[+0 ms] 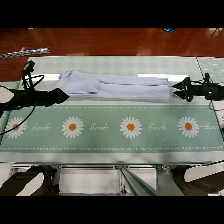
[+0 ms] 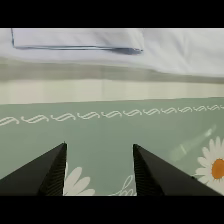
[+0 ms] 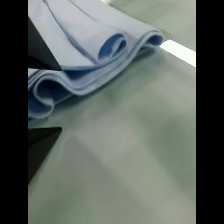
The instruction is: Fold the shirts.
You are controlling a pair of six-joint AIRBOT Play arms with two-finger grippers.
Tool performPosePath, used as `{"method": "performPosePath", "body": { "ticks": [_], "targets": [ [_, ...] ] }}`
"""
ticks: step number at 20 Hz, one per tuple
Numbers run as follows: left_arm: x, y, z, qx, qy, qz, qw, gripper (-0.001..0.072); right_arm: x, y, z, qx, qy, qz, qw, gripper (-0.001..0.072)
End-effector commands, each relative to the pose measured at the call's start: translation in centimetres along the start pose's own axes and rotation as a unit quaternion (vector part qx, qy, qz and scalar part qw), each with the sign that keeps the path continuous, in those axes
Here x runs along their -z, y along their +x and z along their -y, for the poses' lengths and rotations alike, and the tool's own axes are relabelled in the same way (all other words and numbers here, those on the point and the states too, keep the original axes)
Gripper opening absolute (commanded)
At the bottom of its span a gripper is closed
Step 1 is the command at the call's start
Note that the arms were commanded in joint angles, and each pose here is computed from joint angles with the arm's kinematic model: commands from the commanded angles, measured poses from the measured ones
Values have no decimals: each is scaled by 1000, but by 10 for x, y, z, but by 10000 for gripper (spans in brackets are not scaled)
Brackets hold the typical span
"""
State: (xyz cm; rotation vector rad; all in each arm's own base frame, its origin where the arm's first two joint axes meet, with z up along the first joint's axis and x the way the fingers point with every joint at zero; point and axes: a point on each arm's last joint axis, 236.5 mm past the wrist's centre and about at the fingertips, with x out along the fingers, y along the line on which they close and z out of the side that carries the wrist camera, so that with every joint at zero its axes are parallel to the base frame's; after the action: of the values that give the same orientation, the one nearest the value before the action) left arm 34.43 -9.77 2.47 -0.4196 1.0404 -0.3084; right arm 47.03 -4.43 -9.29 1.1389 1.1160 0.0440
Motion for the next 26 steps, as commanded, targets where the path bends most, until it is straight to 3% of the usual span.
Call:
{"method": "performPosePath", "body": {
  "ticks": [1, 4, 5, 6, 7, 8, 10, 14, 16, 22, 26],
  "targets": [
    [5, 6, 1, 3, -11, -5, 1000, 507, 15, 39, -19, -8, -14, -46, 999, 416],
    [5, 6, 3, 7, -15, -4, 1000, 507, 24, 62, -41, -10, -37, -63, 997, 401],
    [4, 6, 4, 10, -17, -3, 1000, 507, 23, 67, -51, -13, -51, -61, 997, 315],
    [4, 6, 5, 11, -18, -3, 1000, 506, 20, 69, -61, -17, -67, -52, 996, 129],
    [4, 6, 6, 13, -19, -3, 1000, 505, 17, 67, -75, -24, -90, -47, 995, 20],
    [4, 6, 7, 15, -21, -2, 1000, 466, 15, 60, -87, -32, -107, -48, 993, 20],
    [3, 6, 8, 18, -21, -1, 1000, 24, 19, 39, -101, -31, -137, -55, 989, 19],
    [-8, 10, 33, 47, -23, 18, 998, 19, 41, -31, -85, 93, -248, -66, 962, 20],
    [-14, 22, 60, 72, -10, 11, 997, 19, 60, -66, -90, 113, -285, -51, 950, 20],
    [-20, 108, 184, 139, 91, -62, 984, 18, 136, -154, -118, 96, -335, 30, 937, 20],
    [41, 171, 266, 181, 140, -181, 956, 18, 176, -188, -129, 75, -342, 63, 935, 20]
  ]
}}
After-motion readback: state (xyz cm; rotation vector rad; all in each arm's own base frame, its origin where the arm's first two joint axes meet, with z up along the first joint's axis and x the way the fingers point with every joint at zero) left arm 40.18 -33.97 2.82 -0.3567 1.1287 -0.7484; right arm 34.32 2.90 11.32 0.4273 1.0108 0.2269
